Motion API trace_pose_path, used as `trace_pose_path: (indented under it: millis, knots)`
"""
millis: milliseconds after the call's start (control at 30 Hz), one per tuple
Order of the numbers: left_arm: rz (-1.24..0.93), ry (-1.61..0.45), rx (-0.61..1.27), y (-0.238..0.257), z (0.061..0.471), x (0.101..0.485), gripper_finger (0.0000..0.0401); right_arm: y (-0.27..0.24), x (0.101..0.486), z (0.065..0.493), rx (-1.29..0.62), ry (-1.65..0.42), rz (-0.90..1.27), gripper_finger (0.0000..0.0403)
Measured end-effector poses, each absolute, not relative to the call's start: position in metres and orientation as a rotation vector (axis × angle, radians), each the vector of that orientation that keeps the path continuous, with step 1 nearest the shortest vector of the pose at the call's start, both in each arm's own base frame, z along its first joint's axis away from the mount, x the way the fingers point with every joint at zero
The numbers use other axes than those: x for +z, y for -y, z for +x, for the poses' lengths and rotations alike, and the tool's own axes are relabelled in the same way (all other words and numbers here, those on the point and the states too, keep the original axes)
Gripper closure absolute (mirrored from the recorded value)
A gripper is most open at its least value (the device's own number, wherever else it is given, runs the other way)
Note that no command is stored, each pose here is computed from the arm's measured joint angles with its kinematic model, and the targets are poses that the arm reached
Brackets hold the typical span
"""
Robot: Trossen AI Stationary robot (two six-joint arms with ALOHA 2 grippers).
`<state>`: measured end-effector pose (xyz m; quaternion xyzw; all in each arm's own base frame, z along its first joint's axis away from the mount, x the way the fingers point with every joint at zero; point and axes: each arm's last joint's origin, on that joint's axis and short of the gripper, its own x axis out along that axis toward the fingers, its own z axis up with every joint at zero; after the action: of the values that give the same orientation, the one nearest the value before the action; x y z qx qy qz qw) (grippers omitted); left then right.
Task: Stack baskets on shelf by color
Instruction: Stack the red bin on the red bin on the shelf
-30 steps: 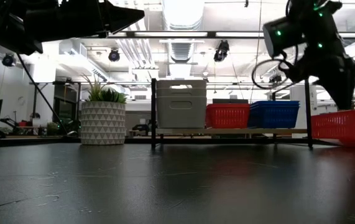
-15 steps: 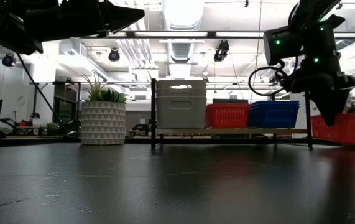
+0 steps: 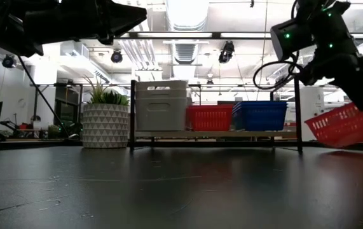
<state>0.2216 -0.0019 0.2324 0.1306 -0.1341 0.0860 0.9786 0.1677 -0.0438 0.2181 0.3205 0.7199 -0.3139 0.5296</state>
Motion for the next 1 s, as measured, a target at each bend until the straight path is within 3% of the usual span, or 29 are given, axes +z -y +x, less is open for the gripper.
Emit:
trace_pose_path:
  millis: [133,800,1000]
  knots:
    - [0.263,0.273,0.174,0.002,0.222,0.233,0.0283,0.043,0.231,0.169,-0.726,-1.736,0.787,0.0392]
    - [0.124,0.274,0.113,0.01,0.221,0.231,0.0283,0.031,0.27,0.173,-0.218,-1.722,1.015,0.039]
    - [-0.023,0.287,0.081,0.012,0.221,0.232,0.0283,0.018,0.269,0.18,-0.015,-1.676,0.948,0.039]
